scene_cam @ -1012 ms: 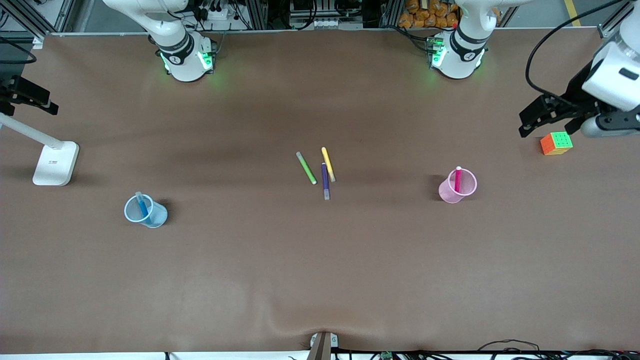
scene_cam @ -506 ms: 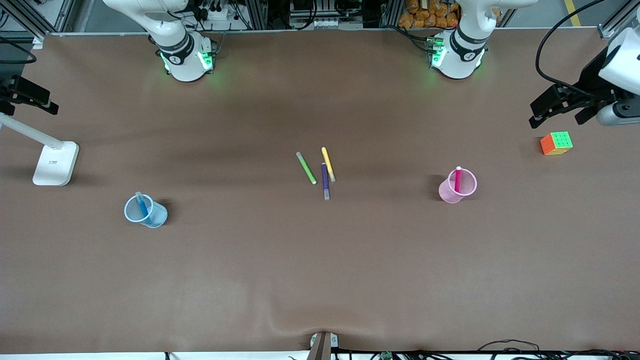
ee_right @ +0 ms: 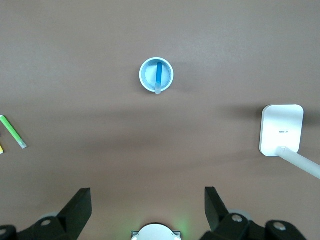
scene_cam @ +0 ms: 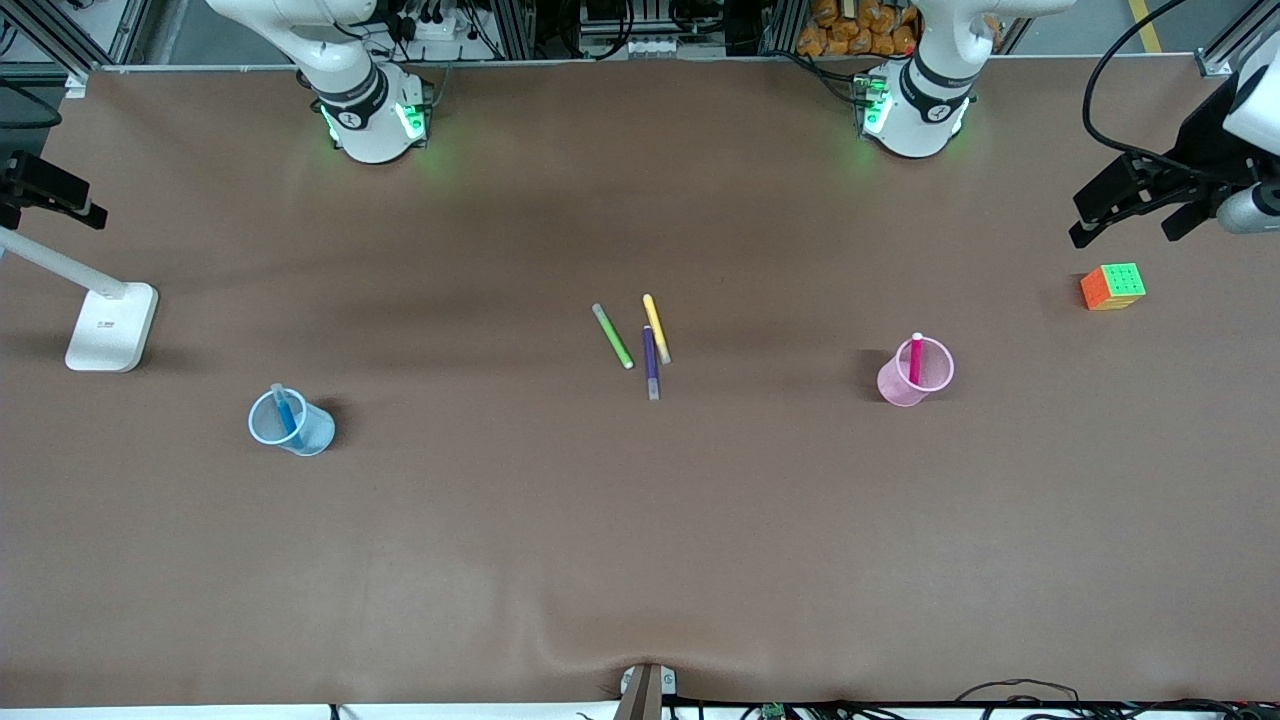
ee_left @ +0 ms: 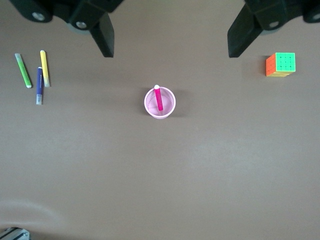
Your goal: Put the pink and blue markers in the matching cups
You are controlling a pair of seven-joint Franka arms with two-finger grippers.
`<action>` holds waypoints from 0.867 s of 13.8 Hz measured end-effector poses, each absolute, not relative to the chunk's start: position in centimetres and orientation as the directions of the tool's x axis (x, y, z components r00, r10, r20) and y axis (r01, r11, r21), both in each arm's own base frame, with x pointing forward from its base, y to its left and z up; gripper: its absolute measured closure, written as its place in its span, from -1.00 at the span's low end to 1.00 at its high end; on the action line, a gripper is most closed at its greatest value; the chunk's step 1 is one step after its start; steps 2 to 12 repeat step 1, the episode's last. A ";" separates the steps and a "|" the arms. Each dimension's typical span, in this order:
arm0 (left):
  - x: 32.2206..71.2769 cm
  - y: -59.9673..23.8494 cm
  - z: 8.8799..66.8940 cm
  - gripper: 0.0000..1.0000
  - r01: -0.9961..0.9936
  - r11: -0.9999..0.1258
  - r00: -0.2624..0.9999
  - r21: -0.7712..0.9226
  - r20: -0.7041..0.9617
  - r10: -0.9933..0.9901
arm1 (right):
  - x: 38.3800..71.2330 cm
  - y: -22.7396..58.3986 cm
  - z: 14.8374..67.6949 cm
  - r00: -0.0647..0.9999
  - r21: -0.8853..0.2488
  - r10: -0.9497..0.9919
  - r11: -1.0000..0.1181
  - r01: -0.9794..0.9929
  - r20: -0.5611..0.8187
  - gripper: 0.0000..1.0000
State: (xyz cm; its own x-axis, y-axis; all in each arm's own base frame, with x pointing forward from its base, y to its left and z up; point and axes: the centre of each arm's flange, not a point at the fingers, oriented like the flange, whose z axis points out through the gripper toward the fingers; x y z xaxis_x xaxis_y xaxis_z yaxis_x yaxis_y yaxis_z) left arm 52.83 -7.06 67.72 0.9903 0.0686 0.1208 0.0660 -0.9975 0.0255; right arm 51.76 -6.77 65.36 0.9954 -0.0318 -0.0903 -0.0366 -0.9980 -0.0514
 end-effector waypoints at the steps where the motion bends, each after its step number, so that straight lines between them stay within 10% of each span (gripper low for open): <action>1: 52.8 -7.1 67.7 -1.00 0.057 -0.998 0.991 0.024 0.121 0.059 | 51.7 -6.8 65.3 0.995 -0.052 -0.033 -0.998 -0.038 -0.092 -1.00; 12: 52.8 -7.1 67.7 -1.00 0.057 -0.998 0.991 0.024 0.121 0.059 | 51.7 -6.8 65.3 0.995 -0.052 -0.033 -0.998 -0.038 -0.092 -1.00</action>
